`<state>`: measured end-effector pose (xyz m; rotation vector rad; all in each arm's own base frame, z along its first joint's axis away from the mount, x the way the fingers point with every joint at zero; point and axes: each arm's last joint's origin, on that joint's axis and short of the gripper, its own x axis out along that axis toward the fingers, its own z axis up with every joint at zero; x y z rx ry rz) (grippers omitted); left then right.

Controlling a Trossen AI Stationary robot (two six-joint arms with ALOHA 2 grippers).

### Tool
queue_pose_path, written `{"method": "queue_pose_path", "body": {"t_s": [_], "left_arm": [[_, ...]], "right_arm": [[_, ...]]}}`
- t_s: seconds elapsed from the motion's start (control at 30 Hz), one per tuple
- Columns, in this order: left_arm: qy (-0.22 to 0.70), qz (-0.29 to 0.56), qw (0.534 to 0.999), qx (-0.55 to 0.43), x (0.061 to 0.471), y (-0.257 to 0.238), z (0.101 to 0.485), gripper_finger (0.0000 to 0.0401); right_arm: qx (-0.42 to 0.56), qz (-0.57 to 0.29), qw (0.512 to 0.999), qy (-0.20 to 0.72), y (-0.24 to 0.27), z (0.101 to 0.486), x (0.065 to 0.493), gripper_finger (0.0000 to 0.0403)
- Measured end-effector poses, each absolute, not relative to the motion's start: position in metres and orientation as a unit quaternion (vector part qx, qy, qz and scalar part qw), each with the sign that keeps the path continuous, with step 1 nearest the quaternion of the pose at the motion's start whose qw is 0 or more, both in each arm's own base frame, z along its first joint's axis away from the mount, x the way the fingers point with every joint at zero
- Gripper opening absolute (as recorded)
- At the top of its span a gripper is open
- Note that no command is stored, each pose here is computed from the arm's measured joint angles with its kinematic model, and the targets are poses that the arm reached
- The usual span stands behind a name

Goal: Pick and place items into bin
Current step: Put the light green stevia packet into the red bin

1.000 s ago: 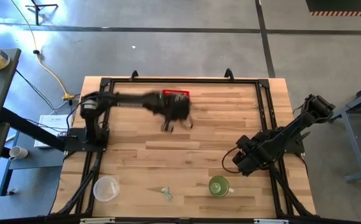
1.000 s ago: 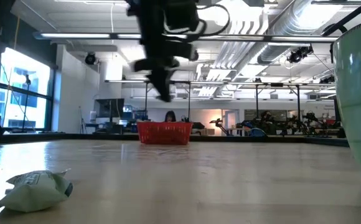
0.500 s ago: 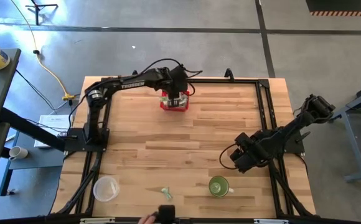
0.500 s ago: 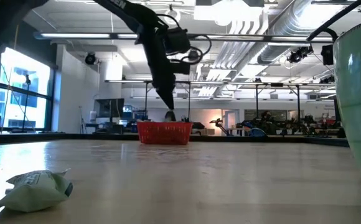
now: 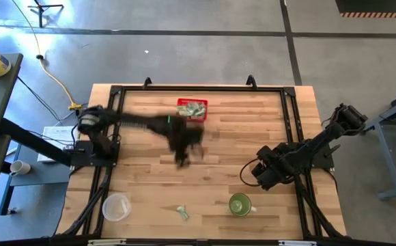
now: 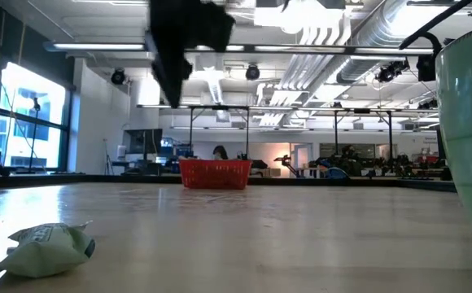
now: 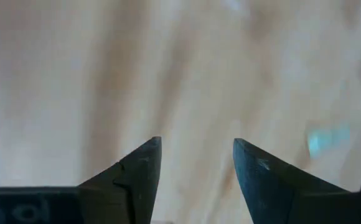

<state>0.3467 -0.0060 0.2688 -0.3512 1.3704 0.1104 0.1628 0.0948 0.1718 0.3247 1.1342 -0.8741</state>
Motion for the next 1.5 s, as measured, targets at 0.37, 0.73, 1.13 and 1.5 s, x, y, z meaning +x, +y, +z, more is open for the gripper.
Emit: {"method": "queue_pose_path", "body": {"t_s": [0.37,0.73,1.13,1.5], "left_arm": [[0.496,-0.224,0.820,0.175,0.322,-0.193,0.203,0.0226],[0.515,-0.227,0.812,0.157,0.341,-0.219,0.150,0.0287],[0.564,-0.224,0.773,0.184,0.351,-0.186,0.140,0.0096],[0.642,-0.075,0.727,0.230,0.363,-0.053,0.230,0.0034]], "right_arm": [[0.114,-0.380,0.753,0.525,0.094,0.172,0.163,0.0270],[0.112,-0.356,0.747,0.550,0.102,0.171,0.158,0.0270],[0.094,-0.357,0.745,0.555,0.103,0.172,0.154,0.0270],[0.099,-0.388,0.716,0.572,0.100,0.173,0.147,0.0270]]}}
